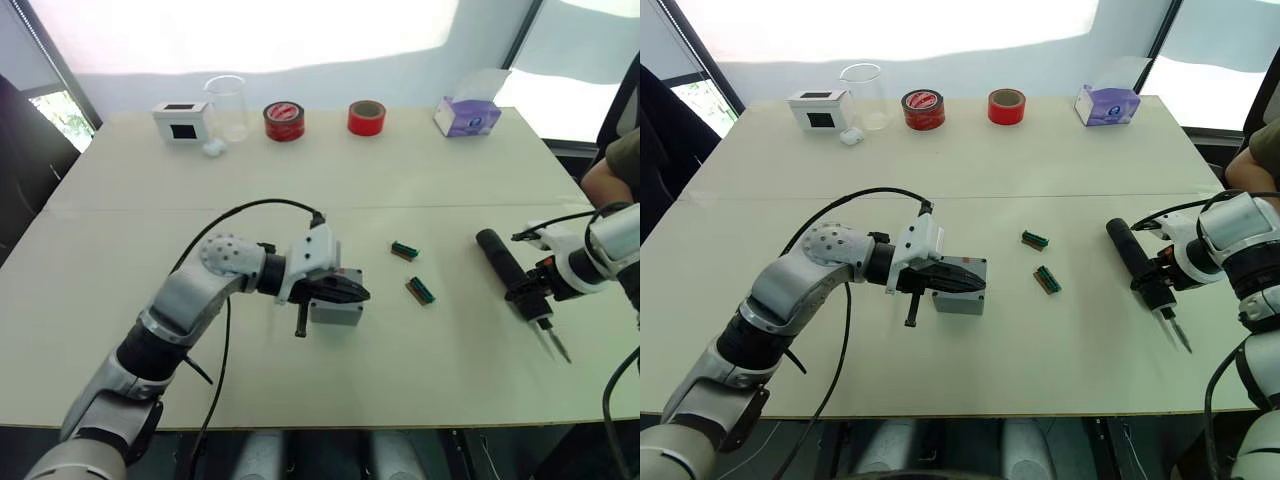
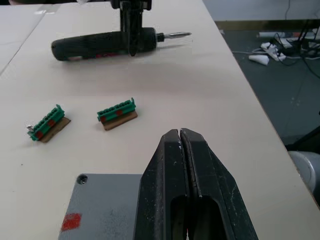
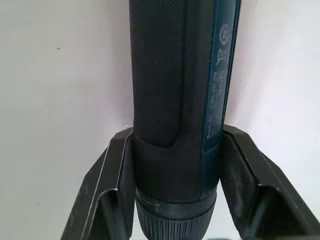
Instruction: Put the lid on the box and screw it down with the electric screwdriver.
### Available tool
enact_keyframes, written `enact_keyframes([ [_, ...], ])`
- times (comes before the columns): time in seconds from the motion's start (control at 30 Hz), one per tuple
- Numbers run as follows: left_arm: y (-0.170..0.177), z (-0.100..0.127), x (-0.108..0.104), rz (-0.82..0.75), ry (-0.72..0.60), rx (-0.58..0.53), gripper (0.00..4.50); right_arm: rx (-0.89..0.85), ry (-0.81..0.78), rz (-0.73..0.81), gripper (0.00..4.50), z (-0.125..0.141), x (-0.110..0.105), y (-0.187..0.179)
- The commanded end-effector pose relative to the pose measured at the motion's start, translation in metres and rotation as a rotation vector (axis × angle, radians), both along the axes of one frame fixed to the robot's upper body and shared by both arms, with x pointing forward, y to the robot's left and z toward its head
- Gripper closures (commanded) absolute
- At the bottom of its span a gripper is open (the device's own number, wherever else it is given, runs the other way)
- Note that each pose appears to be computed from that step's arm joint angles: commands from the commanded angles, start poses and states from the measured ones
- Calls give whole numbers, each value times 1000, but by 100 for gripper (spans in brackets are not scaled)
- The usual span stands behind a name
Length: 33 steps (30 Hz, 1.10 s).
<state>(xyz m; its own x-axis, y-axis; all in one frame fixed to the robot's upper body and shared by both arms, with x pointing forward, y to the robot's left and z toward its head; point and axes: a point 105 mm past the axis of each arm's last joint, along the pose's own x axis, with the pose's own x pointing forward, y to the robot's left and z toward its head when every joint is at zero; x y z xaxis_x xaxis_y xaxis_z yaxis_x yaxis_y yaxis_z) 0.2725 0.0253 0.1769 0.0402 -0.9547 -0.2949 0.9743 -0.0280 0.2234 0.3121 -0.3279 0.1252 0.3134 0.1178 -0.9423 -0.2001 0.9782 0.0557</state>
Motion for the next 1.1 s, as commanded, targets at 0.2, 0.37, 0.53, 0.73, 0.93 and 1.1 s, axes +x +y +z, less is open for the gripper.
enact_keyframes([
  [0.2,28,23,26,131,-24,-42,450,20,-251,-20,277,34,31,-8],
  [0.37,55,23,37,210,5,-24,450,160,-946,197,277,135,81,43],
  [0.53,54,14,39,191,66,8,450,649,-1559,99,277,200,42,119],
  [0.73,47,11,40,154,78,31,450,850,-1458,168,277,171,13,181],
  [0.93,41,-5,40,135,82,81,450,811,-1387,357,277,134,-15,232],
  [1.1,32,-13,39,127,90,77,450,778,-1365,378,277,120,-17,238],
])
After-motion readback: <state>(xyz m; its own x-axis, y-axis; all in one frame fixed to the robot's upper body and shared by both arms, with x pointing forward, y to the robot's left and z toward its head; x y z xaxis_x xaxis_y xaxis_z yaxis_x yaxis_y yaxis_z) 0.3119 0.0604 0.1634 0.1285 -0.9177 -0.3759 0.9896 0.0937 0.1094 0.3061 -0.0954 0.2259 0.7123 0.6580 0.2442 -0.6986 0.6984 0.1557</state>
